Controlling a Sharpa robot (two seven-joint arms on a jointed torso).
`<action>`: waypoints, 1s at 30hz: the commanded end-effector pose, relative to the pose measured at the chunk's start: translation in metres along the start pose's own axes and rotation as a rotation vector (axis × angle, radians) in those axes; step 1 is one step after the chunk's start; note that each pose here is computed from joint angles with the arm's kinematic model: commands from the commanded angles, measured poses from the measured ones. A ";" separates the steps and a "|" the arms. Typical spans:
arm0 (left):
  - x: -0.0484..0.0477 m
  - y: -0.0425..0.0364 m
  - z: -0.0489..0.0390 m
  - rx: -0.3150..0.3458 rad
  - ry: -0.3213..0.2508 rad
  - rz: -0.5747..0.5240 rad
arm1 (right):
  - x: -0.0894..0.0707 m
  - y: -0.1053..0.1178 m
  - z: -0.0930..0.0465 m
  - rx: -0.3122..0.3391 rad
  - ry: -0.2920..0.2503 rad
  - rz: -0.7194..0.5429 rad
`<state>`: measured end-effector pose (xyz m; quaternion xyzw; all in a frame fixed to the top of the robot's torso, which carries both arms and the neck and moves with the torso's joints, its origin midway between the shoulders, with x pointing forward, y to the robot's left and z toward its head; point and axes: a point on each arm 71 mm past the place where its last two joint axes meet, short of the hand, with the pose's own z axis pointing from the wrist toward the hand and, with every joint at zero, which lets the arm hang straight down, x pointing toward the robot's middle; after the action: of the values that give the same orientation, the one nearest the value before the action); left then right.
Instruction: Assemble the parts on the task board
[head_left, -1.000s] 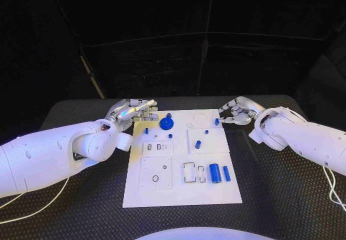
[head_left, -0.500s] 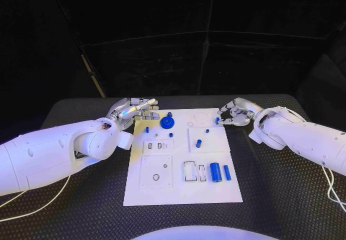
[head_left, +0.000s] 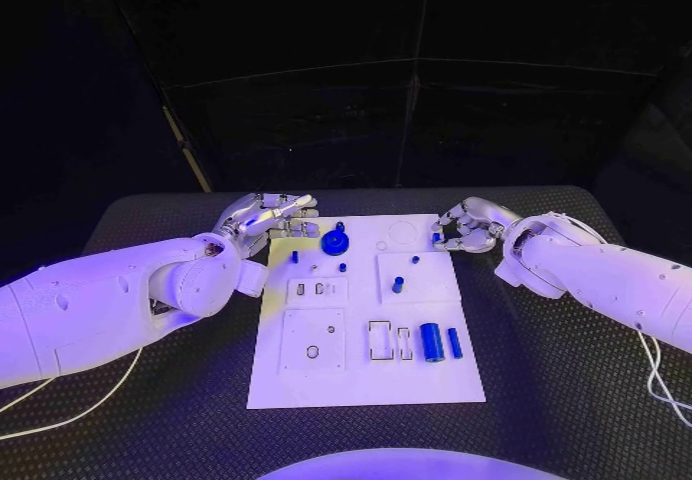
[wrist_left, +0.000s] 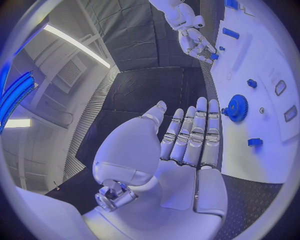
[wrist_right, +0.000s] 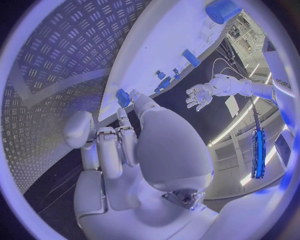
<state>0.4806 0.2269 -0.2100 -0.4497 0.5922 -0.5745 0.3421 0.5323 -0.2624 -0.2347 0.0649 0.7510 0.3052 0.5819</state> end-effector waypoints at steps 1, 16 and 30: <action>0.0015 -0.0018 0.0003 0.015 0.013 -0.001 | 0.001 0.001 0.001 0.000 0.015 -0.008; 0.0012 -0.0018 0.0003 0.015 0.012 -0.001 | 0.003 -0.001 0.002 0.013 0.016 -0.008; 0.0012 -0.0017 0.0004 0.014 0.013 -0.001 | 0.006 -0.002 0.003 0.025 0.012 -0.006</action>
<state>0.4808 0.2272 -0.2101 -0.4499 0.5922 -0.5742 0.3423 0.5333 -0.2604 -0.2415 0.0687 0.7585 0.2960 0.5765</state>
